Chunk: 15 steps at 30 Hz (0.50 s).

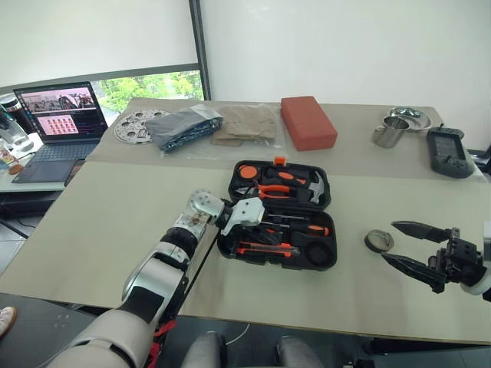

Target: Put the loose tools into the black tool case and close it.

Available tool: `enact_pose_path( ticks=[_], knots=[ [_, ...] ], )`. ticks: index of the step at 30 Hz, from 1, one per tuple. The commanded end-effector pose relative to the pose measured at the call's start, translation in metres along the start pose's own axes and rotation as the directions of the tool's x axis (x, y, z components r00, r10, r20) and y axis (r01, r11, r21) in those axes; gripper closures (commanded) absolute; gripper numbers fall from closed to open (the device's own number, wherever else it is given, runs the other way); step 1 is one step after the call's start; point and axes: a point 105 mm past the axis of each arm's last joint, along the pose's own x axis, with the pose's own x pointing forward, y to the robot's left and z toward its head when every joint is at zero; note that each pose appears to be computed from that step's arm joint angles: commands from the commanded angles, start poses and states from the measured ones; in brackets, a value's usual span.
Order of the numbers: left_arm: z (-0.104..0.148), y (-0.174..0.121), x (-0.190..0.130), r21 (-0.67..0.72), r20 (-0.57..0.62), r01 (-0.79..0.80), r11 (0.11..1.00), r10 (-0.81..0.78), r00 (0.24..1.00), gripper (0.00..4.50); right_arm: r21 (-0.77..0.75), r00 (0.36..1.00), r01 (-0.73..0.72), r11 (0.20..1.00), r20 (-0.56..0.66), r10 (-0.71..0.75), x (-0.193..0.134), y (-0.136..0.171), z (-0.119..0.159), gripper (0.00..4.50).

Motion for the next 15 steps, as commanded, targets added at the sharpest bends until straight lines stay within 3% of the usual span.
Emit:
enact_pose_path(
  ticks=[1,9,15],
  knots=[
    [-0.029,-0.015,0.007,-0.050,-0.127,0.048,0.998,-0.054,0.990,4.45,-0.032,1.000,0.011,0.999,0.022,-0.010,-0.004,-0.003,0.013,0.00],
    [-0.034,-0.020,0.013,0.010,-0.169,0.064,0.998,-0.061,0.984,4.45,-0.017,0.999,0.023,1.000,0.024,-0.023,-0.004,-0.001,0.009,0.00],
    [-0.009,-0.003,0.004,0.046,-0.060,-0.013,0.999,0.016,0.998,4.45,-0.001,0.999,0.036,0.999,0.003,-0.036,-0.001,-0.003,0.006,0.00]
  ],
)
